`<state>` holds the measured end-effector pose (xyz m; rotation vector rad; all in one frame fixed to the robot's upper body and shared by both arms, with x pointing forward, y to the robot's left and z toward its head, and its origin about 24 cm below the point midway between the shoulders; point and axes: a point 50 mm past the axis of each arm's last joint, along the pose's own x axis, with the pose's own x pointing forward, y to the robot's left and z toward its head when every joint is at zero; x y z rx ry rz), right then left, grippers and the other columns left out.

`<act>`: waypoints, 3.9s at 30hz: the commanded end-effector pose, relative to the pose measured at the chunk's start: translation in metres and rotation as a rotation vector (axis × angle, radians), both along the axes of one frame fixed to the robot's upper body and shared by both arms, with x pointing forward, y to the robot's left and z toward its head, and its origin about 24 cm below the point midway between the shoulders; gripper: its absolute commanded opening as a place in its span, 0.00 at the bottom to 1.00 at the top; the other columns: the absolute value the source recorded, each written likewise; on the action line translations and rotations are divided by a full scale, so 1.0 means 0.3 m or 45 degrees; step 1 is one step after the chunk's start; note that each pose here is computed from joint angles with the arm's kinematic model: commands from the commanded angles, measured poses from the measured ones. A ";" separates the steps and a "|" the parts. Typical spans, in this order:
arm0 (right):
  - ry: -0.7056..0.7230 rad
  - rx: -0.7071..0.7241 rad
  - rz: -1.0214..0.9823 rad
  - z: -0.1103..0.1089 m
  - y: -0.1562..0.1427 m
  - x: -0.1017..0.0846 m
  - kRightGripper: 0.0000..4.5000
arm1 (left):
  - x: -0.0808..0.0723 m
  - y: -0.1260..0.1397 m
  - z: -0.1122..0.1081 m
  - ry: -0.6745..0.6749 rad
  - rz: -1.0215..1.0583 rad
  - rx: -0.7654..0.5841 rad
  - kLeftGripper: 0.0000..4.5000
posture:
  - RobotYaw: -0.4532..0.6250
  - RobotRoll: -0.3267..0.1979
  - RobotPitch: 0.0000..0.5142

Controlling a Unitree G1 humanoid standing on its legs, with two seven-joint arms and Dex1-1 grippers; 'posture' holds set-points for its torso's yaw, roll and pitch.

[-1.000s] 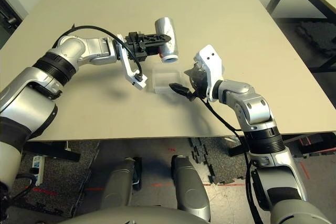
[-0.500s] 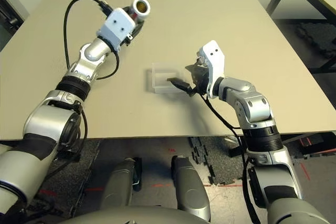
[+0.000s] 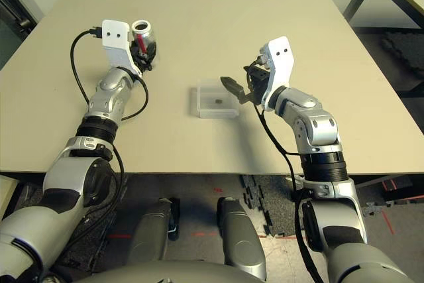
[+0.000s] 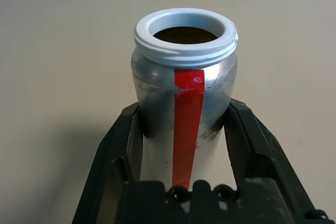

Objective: Pour the medicine from the bottle into the box.

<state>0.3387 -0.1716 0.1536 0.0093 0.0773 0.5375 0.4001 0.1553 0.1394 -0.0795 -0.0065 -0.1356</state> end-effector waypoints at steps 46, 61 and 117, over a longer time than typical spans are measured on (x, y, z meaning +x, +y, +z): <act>0.036 -0.005 0.057 -0.041 -0.016 -0.022 1.00 | -0.059 0.066 -0.145 0.106 0.031 0.217 0.99 | 0.44 0.62 0.31; 0.029 -0.004 0.055 -0.040 -0.022 -0.022 1.00 | -0.056 0.052 -0.127 0.049 0.015 0.197 0.99 | 0.44 0.62 0.30; -0.118 0.147 -1.158 -0.117 -0.565 -0.034 1.00 | -0.159 0.633 0.027 -0.044 0.521 0.214 0.99 | 0.48 0.62 0.48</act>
